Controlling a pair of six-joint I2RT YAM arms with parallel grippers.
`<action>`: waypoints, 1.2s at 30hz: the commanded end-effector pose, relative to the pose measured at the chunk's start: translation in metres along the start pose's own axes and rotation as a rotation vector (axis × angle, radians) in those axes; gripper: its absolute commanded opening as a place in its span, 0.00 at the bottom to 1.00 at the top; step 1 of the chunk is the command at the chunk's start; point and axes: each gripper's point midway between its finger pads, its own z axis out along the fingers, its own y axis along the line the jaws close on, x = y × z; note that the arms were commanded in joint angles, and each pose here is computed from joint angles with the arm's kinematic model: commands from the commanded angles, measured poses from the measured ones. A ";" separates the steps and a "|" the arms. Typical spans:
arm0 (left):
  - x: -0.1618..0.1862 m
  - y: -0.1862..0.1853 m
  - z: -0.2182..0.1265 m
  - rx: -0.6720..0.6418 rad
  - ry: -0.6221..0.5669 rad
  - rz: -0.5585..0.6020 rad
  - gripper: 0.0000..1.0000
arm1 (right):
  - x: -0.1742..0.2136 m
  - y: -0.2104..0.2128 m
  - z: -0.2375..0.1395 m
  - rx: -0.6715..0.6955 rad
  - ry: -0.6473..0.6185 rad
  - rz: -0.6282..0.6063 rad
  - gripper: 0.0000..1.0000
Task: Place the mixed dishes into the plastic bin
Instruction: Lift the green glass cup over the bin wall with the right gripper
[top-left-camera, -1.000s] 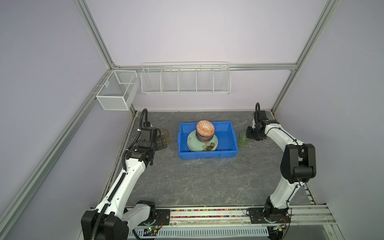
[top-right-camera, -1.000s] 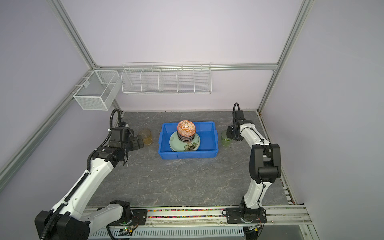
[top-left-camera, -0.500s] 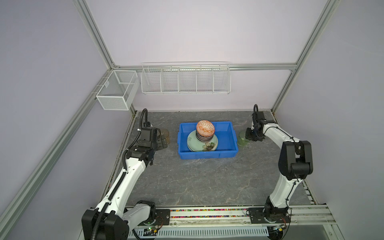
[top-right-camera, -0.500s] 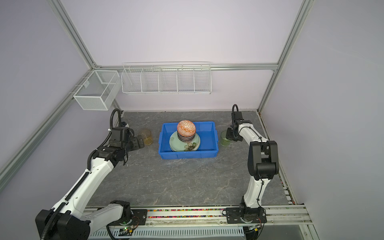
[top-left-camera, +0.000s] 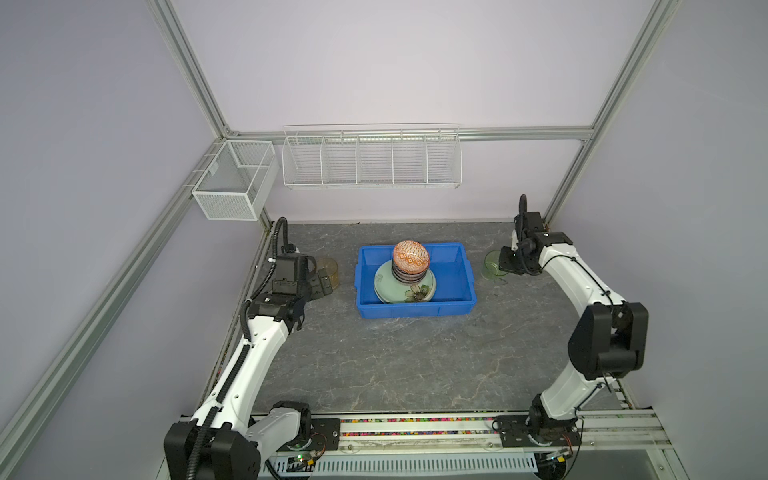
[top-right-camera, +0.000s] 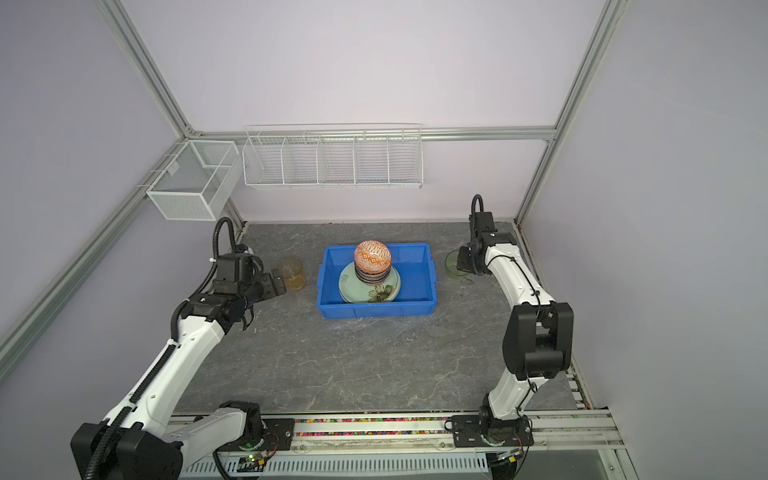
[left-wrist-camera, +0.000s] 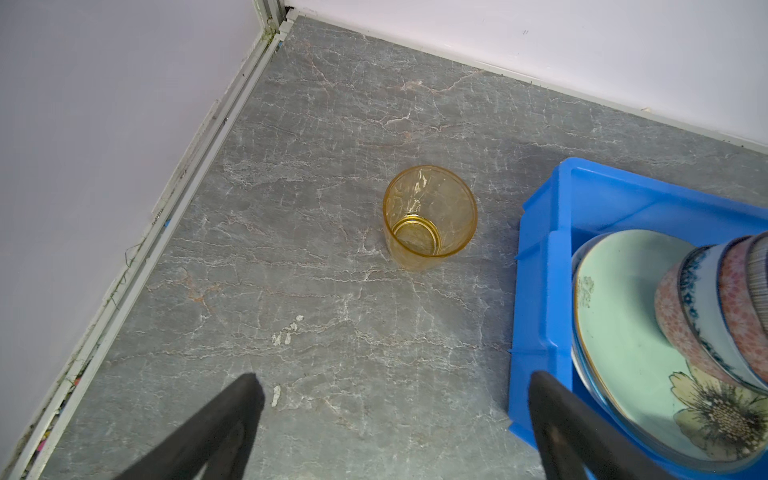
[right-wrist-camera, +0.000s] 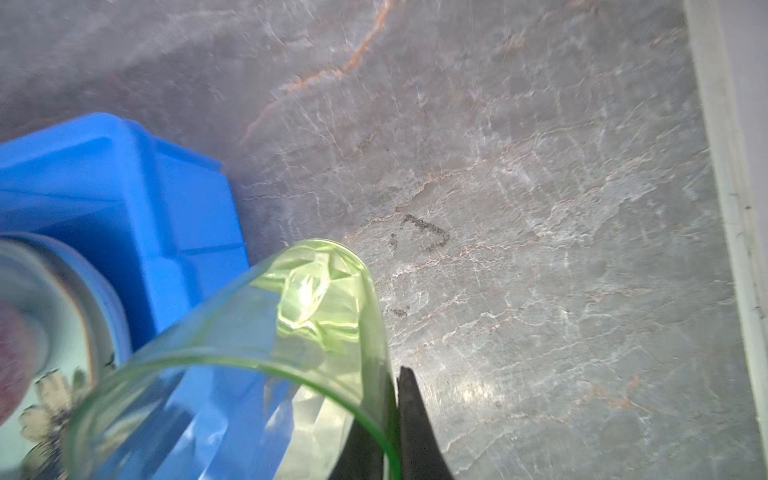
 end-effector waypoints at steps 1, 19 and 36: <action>-0.002 0.000 -0.003 0.030 0.013 -0.057 0.99 | 0.000 0.010 -0.036 -0.014 -0.026 -0.060 0.06; -0.001 0.025 0.008 -0.077 0.051 -0.131 0.99 | -0.010 0.128 -0.005 -0.083 0.046 -0.185 0.06; 0.003 0.042 0.013 -0.163 0.092 -0.166 0.99 | -0.005 0.143 0.077 0.015 0.183 -0.246 0.06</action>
